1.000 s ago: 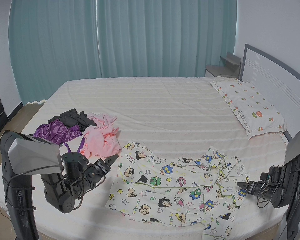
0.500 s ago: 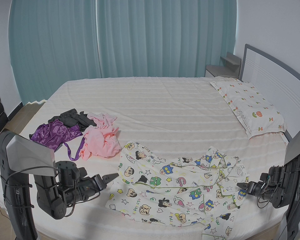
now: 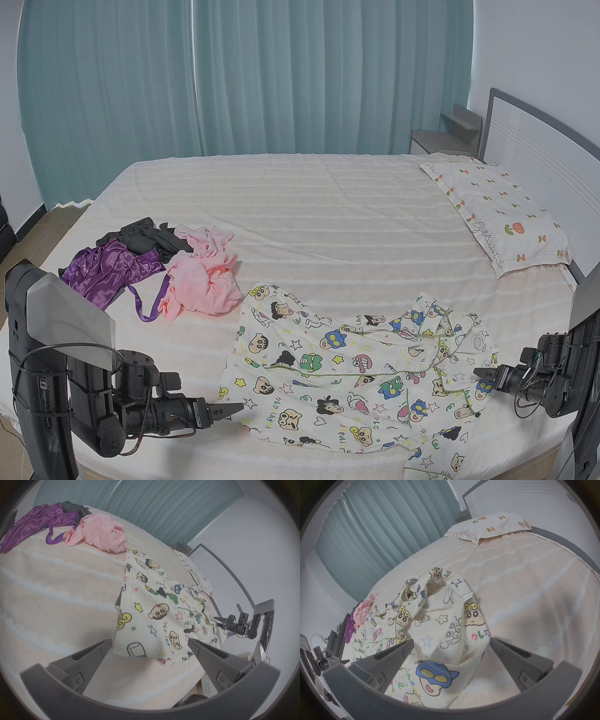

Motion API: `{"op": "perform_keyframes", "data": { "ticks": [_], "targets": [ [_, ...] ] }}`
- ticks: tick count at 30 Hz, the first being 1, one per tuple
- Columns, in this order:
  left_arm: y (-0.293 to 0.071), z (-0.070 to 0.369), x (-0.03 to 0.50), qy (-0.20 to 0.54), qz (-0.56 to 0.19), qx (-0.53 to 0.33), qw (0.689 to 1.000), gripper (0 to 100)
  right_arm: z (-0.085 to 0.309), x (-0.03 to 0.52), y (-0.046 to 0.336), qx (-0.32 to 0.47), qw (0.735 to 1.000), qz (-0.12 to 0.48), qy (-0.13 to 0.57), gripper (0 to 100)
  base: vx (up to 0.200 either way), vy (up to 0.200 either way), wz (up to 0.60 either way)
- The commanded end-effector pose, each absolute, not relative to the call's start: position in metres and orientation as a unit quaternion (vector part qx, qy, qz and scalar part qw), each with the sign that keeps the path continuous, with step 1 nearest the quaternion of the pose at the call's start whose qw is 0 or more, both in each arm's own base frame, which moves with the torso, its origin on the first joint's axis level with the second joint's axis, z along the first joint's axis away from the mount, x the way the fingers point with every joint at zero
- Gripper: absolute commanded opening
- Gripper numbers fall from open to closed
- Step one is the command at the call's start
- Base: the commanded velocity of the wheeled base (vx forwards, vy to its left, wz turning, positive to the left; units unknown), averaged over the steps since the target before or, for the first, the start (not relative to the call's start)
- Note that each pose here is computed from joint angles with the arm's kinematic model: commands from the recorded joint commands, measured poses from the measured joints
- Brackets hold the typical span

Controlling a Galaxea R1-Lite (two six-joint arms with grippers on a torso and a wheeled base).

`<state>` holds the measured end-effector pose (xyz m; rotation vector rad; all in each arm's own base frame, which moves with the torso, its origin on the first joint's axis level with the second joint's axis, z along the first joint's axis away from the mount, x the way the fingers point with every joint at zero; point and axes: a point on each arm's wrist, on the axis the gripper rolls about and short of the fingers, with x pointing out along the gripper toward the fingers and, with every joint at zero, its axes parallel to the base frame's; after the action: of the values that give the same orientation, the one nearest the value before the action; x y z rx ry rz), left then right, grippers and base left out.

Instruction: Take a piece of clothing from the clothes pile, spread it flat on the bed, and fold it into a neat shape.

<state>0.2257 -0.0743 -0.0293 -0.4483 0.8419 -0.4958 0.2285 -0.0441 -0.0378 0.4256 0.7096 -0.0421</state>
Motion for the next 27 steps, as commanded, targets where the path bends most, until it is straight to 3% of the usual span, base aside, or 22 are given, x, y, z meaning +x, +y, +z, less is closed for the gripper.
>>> {"op": "perform_keyframes", "data": {
  "ticks": [1, 17, 18, 27],
  "targets": [
    [-0.079, -0.042, 0.224, 0.42, -0.239, -0.199, 0.853, 100, -0.036, 0.229, -0.044, 0.205, 0.919, -0.019, 0.336, 100, 0.0, 0.0, 0.0],
    [-0.085, -0.056, 0.237, 0.407, -0.224, -0.167, 0.87, 100, -0.036, 0.23, -0.044, 0.205, 0.919, -0.017, 0.335, 100, 0.0, 0.0, 0.0],
    [-0.085, -0.057, 0.24, 0.403, -0.223, -0.167, 0.872, 0, -0.036, 0.23, -0.044, 0.205, 0.919, -0.017, 0.335, 100, 0.0, 0.0, 0.0],
    [-0.083, -0.06, 0.236, 0.414, -0.209, -0.163, 0.871, 0, -0.036, 0.23, -0.044, 0.205, 0.919, -0.017, 0.335, 100, 0.0, 0.0, 0.0]
  ]
}}
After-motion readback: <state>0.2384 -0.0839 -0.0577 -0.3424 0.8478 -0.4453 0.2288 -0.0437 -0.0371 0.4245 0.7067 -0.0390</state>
